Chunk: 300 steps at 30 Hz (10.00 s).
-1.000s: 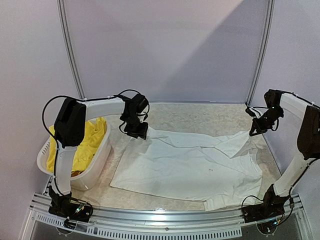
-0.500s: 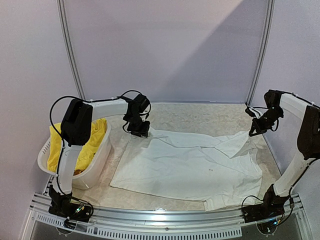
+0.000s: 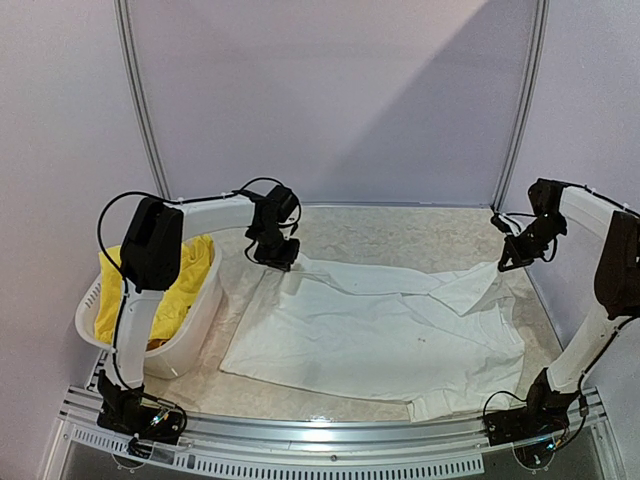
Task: Fold and stack the mixed laundry pile
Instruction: Adjust the flattened T-shirt at the center of the board, then pick up the flattened T-shirt from the center of the board, then flatten out the flattened T-shirt at the center of the board.
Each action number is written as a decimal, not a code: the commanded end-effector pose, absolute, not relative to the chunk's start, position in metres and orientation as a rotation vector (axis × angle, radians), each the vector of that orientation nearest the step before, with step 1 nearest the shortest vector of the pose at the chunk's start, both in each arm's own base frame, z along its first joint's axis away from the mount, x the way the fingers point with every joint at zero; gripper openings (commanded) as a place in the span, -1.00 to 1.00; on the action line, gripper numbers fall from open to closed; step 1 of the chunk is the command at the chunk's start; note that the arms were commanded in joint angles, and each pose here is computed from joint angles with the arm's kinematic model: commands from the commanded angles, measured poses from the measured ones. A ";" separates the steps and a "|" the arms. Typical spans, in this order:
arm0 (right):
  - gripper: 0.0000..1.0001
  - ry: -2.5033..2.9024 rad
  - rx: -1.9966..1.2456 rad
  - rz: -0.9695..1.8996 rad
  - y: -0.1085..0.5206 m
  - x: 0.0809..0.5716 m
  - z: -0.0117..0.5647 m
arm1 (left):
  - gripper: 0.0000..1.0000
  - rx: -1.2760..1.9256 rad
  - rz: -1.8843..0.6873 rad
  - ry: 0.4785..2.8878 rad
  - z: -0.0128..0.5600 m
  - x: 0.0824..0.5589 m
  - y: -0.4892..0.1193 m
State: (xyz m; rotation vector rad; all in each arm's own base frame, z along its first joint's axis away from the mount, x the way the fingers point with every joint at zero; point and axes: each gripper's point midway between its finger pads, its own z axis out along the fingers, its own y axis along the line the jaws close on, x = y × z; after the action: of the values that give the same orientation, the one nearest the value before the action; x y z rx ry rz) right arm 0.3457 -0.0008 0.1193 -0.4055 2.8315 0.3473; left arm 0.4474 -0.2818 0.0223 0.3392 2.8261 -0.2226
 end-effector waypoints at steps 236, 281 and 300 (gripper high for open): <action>-1.00 1.310 -0.007 -0.524 -0.055 0.196 0.644 | -1.00 0.465 -0.191 1.471 0.582 0.220 -0.197; -1.00 2.353 -0.263 -0.476 -0.091 0.554 0.138 | -1.00 0.611 0.414 2.497 0.116 0.473 -0.210; -1.00 2.274 -0.400 -0.688 -0.051 0.621 0.145 | -1.00 0.527 0.307 2.541 0.130 0.499 -0.197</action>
State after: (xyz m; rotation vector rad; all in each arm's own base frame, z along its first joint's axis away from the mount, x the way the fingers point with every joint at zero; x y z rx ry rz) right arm 0.6291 -0.0415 0.1120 -0.4697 2.3006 -0.6485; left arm 0.5011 -0.2091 0.1088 0.5768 2.5299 0.3244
